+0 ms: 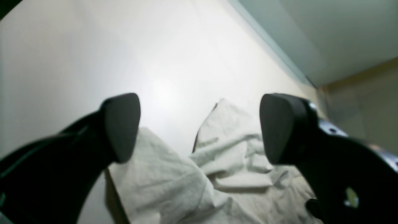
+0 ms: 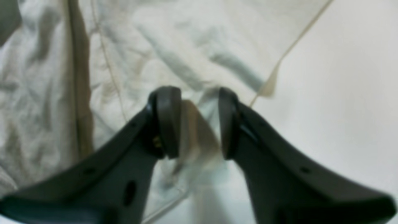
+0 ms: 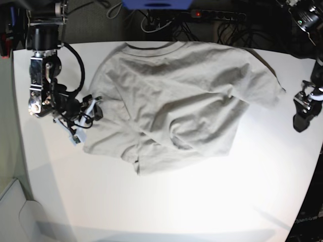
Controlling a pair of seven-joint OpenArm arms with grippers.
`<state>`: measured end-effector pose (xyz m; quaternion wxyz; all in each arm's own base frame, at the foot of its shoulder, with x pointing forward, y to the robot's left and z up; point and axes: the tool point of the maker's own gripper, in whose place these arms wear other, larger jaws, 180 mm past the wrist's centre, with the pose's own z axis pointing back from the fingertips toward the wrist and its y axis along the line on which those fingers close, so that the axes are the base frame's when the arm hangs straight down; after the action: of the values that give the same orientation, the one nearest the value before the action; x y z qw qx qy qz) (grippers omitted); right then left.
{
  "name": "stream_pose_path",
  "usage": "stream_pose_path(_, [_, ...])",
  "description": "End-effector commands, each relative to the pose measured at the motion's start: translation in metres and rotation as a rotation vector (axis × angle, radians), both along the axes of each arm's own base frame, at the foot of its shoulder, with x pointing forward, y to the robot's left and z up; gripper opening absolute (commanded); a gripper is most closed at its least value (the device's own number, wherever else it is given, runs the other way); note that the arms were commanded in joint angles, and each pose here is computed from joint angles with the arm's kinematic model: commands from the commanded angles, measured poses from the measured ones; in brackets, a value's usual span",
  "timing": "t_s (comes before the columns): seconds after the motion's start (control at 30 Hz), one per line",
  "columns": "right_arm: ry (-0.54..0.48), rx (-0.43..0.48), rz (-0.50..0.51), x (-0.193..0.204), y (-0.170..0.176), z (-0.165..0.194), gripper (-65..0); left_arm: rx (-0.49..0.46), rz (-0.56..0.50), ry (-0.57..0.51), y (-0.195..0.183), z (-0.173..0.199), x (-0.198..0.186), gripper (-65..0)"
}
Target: Layout the t-shirt on the table in an organized manner, then fold the t-shirt properly
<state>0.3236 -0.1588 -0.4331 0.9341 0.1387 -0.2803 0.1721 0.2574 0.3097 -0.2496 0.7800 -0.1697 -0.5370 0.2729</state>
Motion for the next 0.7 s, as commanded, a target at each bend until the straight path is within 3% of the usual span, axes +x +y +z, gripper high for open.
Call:
stream_pose_path(0.0, [0.077,-0.056,0.011,-0.014,-0.009,-0.014,-52.1,0.020,-0.007,-0.045,0.001,0.014,0.005,-6.5])
stream_pose_path(0.1, [0.102,-0.057,0.004,-0.019,-0.012,-0.022,-65.0,0.021,-0.005,-0.047,0.002,0.014,0.005,-6.5])
stream_pose_path(0.3, [0.121,-0.103,0.000,-0.030,-0.036,-0.025,-65.0,0.028,0.006,-0.071,0.005,0.021,0.011,-6.5])
stream_pose_path(0.5, [0.046,-0.198,-0.003,-0.017,-0.074,0.005,-65.0,-0.020,0.017,-0.087,0.006,0.017,0.024,-6.5])
stream_pose_path(0.67, [-0.012,-0.234,-0.114,-0.006,-0.121,0.031,-65.0,-0.050,0.024,-0.087,0.009,0.011,0.028,-6.5])
